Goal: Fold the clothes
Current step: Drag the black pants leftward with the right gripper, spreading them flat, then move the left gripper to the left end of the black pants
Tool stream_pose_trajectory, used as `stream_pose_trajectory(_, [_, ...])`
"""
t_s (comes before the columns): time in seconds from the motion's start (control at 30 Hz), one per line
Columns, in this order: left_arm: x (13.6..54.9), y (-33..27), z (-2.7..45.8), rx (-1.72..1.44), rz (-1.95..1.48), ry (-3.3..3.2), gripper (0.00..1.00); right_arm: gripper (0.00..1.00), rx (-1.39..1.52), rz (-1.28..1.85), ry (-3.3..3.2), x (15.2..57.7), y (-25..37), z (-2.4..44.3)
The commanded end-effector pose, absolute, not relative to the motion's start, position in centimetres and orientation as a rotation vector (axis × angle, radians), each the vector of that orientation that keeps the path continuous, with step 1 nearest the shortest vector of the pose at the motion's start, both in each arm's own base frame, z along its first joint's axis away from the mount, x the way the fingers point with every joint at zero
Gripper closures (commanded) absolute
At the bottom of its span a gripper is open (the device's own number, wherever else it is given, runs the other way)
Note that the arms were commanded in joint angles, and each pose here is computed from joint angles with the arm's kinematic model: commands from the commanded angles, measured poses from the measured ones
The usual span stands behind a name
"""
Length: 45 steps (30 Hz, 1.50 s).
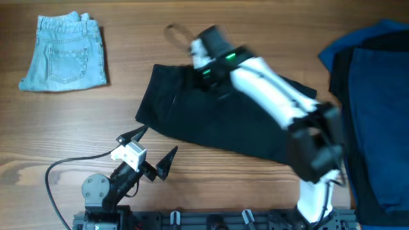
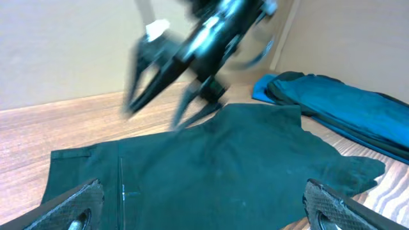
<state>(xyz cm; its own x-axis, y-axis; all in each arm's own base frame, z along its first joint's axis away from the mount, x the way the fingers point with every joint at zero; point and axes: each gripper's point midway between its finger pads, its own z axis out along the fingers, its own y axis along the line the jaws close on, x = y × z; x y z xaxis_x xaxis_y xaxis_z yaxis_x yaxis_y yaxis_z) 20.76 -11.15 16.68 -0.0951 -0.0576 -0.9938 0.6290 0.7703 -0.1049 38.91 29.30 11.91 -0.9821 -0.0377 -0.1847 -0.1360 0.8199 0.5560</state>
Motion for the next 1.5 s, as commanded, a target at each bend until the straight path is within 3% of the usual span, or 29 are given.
stream_pose_trajectory(0.0, [20.6, -11.4, 16.6, 0.482, -0.628, 1.568, 0.0, 0.04, 0.14, 0.522, 2.676, 41.1, 18.8, 19.9])
stream_pose_trajectory(0.13, [20.6, -11.4, 16.7, 0.482, -0.627, 1.566, 0.0, 0.01, 0.325, 0.319, 2.606, 38.0, 11.2, 24.9])
stream_pose_trajectory(0.3, [19.7, -12.3, 18.0, 0.553, -0.668, 1.492, 0.0, 0.01, 0.305, 0.337, 2.566, 34.8, 9.2, 28.2])
stream_pose_trajectory(0.37, [19.8, -12.0, 20.6, 0.459, -0.725, 1.425, 0.0, 0.0, 0.343, 0.324, 2.557, 33.6, 8.6, 29.0])
stream_pose_trajectory(0.57, [20.1, -11.1, 24.1, 0.333, -0.763, 1.437, 0.0, 0.0, 0.612, 0.221, 2.517, 33.0, 6.2, 28.8])
stream_pose_trajectory(0.73, [22.7, -9.7, 24.9, 0.124, -0.76, 1.77, 0.0, 0.0, 0.736, 0.178, 2.478, 32.9, 5.2, 28.7])
stream_pose_trajectory(0.93, [25.9, -11.9, 27.2, 0.123, -0.946, 2.006, 0.0, 0.01, 0.578, 0.182, 2.569, 32.0, 5.9, 28.2])
stream_pose_trajectory(1.0, [27.8, -11.7, 25.4, 0.018, -0.977, 2.079, 0.0, 0.0, 0.538, 0.137, 2.61, 31.2, 5.6, 27.7])
stream_pose_trajectory(1.13, [28.5, -8.9, 16.8, -0.667, -0.932, 2.402, 0.01, 0.0, 0.535, 0.106, 2.654, 30.3, 5.3, 27.1])
stream_pose_trajectory(1.33, [27.9, -6.8, 9.5, -0.979, -0.711, 2.614, 0.01, 0.0, 0.565, 0.122, 2.634, 30.7, 5.4, 27.3])
stream_pose_trajectory(1.47, [28.5, -5.1, 7.4, -1.048, -0.535, 2.669, 0.0, 0.0, 0.599, 0.13, 2.628, 30.7, 5.4, 27.3])
